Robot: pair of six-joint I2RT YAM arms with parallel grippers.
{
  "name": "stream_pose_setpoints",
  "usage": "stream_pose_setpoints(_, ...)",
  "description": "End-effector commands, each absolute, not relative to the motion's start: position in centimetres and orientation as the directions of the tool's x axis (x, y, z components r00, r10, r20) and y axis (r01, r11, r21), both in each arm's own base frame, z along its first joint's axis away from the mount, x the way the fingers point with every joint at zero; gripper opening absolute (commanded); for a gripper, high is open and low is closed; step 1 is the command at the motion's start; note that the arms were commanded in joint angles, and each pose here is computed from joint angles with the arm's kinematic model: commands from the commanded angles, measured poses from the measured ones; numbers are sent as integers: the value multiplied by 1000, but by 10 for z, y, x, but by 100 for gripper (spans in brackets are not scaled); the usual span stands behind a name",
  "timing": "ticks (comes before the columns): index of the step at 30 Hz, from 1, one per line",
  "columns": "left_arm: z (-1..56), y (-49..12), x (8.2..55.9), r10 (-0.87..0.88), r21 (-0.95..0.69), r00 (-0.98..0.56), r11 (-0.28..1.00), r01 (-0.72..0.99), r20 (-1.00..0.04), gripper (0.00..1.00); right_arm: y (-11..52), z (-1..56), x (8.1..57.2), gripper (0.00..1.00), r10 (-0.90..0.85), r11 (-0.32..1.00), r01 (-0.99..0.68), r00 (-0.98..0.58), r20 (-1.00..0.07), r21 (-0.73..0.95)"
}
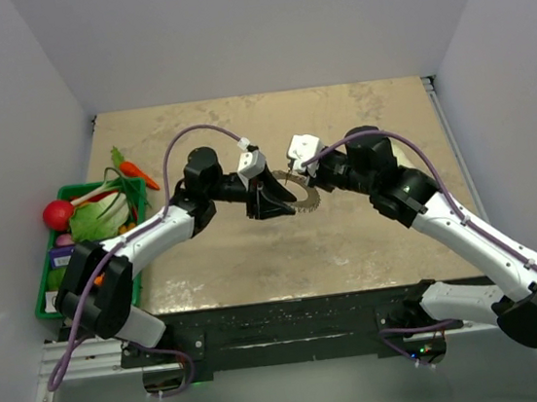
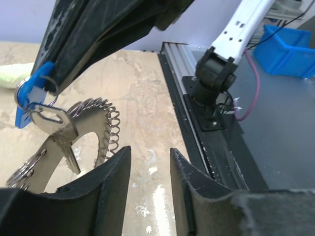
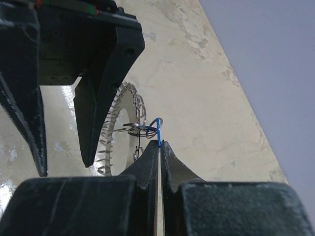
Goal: Remove the keys from the keyring
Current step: Remove the key from the keyring.
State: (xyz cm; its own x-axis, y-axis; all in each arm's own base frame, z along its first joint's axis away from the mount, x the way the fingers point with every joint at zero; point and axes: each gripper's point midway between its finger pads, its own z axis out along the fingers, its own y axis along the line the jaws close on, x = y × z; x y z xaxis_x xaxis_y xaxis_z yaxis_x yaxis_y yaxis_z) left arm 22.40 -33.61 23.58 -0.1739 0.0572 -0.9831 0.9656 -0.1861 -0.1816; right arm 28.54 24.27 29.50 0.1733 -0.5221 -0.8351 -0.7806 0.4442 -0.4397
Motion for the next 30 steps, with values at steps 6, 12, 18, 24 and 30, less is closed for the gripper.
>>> stream_pose_setpoints(6, 239, -342, 266, 73, -97, -99, 34, 995, -992, 33, 240, 335, 288, 0, -463, 502, -722, 241, -853, -476)
stream_pose_setpoints(12, 249, -341, 270, 57, -85, -89, 58, 995, -994, 35, 239, 325, 286, 0, -467, 499, -727, 233, -853, -472)
stream_pose_setpoints(18, 254, -339, 272, 37, -97, -100, 70, 993, -994, 39, 241, 317, 287, 0, -475, 492, -736, 221, -852, -465)
stream_pose_setpoints(24, 262, -334, 278, 9, -99, -100, 99, 990, -995, 40, 242, 309, 288, 0, -481, 486, -743, 210, -851, -459)
stream_pose_setpoints(30, 269, -327, 287, -19, -108, -106, 144, 984, -994, 40, 242, 306, 287, 0, -485, 483, -747, 206, -850, -457)
